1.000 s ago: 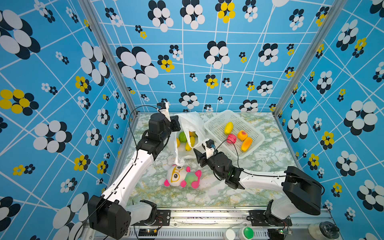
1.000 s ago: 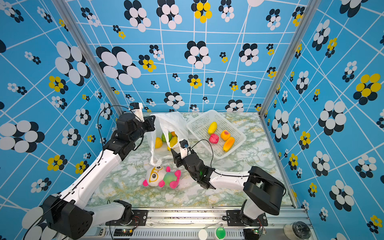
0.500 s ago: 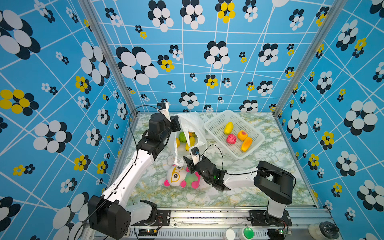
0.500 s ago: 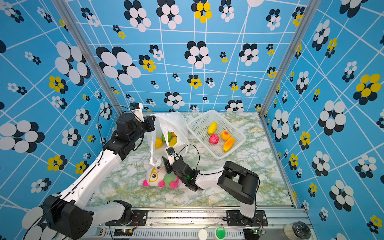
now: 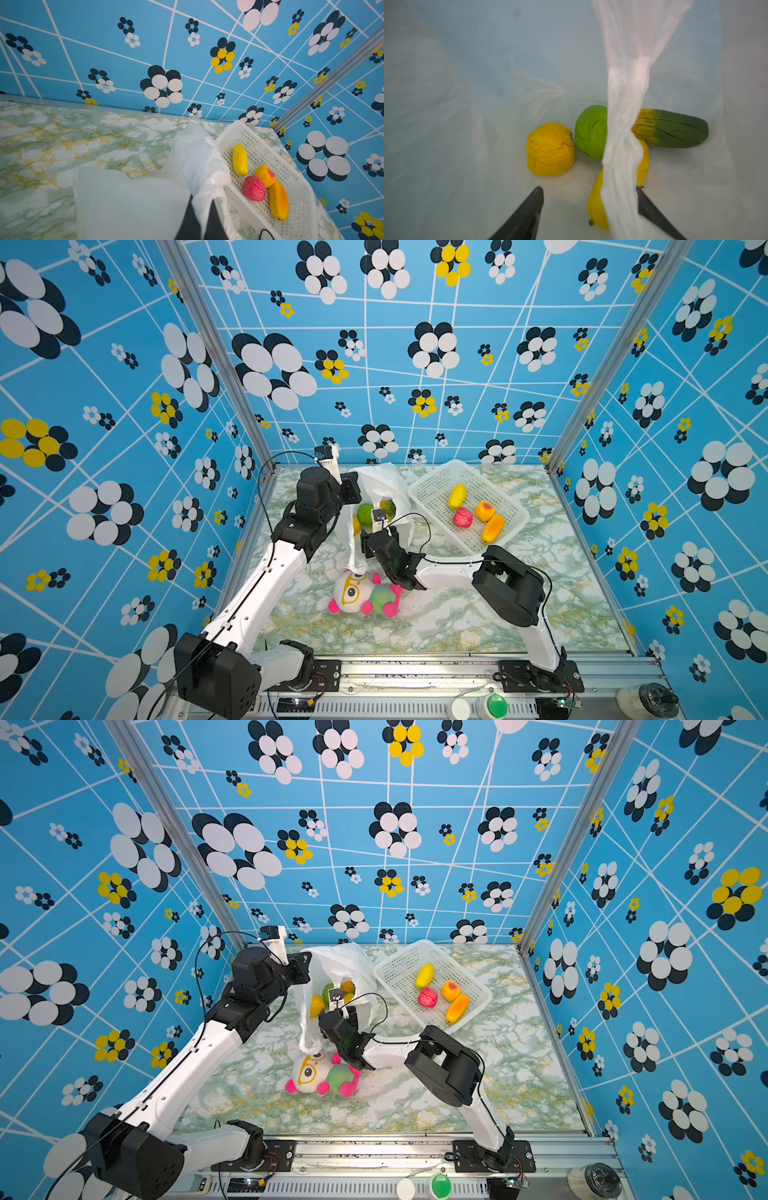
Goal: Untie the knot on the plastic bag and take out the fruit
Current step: 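Move the right gripper back into the bag above the remaining fruit, then lower the right gripper onto the green fruit and close it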
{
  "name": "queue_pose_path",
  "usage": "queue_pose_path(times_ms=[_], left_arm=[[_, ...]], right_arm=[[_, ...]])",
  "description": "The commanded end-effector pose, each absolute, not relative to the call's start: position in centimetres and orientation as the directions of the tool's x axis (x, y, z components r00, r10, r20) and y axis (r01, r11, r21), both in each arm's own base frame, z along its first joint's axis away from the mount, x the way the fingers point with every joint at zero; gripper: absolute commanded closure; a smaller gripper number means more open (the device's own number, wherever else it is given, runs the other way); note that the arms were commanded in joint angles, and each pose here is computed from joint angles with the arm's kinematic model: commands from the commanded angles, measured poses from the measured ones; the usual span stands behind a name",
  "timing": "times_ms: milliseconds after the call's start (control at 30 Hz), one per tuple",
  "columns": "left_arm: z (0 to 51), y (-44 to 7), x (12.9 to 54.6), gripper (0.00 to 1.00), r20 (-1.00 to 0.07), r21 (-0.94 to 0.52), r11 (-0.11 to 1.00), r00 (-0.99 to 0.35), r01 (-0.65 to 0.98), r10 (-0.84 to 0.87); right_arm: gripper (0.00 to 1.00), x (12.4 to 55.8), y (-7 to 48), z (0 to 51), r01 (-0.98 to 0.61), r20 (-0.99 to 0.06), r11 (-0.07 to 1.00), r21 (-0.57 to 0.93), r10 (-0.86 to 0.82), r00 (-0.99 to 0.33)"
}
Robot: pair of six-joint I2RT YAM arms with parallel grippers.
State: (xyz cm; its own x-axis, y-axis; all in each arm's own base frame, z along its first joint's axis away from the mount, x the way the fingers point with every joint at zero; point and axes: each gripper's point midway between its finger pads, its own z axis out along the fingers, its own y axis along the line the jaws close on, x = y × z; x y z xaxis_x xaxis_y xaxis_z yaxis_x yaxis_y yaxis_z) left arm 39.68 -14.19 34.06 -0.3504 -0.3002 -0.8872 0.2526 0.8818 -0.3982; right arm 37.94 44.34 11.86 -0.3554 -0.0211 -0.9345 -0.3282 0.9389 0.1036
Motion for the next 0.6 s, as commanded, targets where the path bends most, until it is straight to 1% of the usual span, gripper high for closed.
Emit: queue_pose_path(times_ms=[0, 133, 200, 233, 367, 467, 567], left_arm=[[35.9, -16.3, 39.1, 1.00, -0.916, -0.347, 0.872, -0.322, 0.345, -0.237], [35.9, -19.1, 38.8, 1.00, -0.932, -0.287, 0.864, -0.329, 0.413, -0.152], [35.9, -20.3, 38.7, 1.00, -0.936, -0.260, 0.861, -0.332, 0.436, -0.115], [35.8, -20.6, 38.7, 1.00, -0.937, -0.251, 0.862, -0.333, 0.440, -0.103], [35.5, -20.6, 38.9, 1.00, -0.940, -0.231, 0.877, -0.330, 0.421, -0.090], [34.9, -19.5, 39.3, 1.00, -0.945, -0.209, 0.906, -0.313, 0.369, -0.090], [33.3, -18.5, 40.0, 1.00, -0.948, -0.169, 0.934, -0.310, 0.314, -0.067]], right_arm=[[0.23, 38.3, 44.6, 9.0, -0.284, -0.903, 0.958, 0.047, -0.080, -0.421], [0.12, 39.0, 45.6, 8.3, -0.271, -0.889, 0.962, 0.015, -0.111, -0.445], [0.04, 39.9, 46.5, 9.1, -0.263, -0.887, 0.965, 0.012, -0.111, -0.447], [0.01, 40.5, 46.0, 9.1, -0.233, -0.886, 0.973, -0.008, -0.115, -0.449], [0.01, 43.0, 45.0, 8.3, -0.174, -0.859, 0.984, -0.033, -0.117, -0.499], [0.01, 44.3, 43.8, 8.0, -0.142, -0.858, 0.989, -0.052, -0.117, -0.500], [0.01, 44.9, 43.0, 7.7, -0.127, -0.857, 0.989, -0.075, -0.129, -0.498]])
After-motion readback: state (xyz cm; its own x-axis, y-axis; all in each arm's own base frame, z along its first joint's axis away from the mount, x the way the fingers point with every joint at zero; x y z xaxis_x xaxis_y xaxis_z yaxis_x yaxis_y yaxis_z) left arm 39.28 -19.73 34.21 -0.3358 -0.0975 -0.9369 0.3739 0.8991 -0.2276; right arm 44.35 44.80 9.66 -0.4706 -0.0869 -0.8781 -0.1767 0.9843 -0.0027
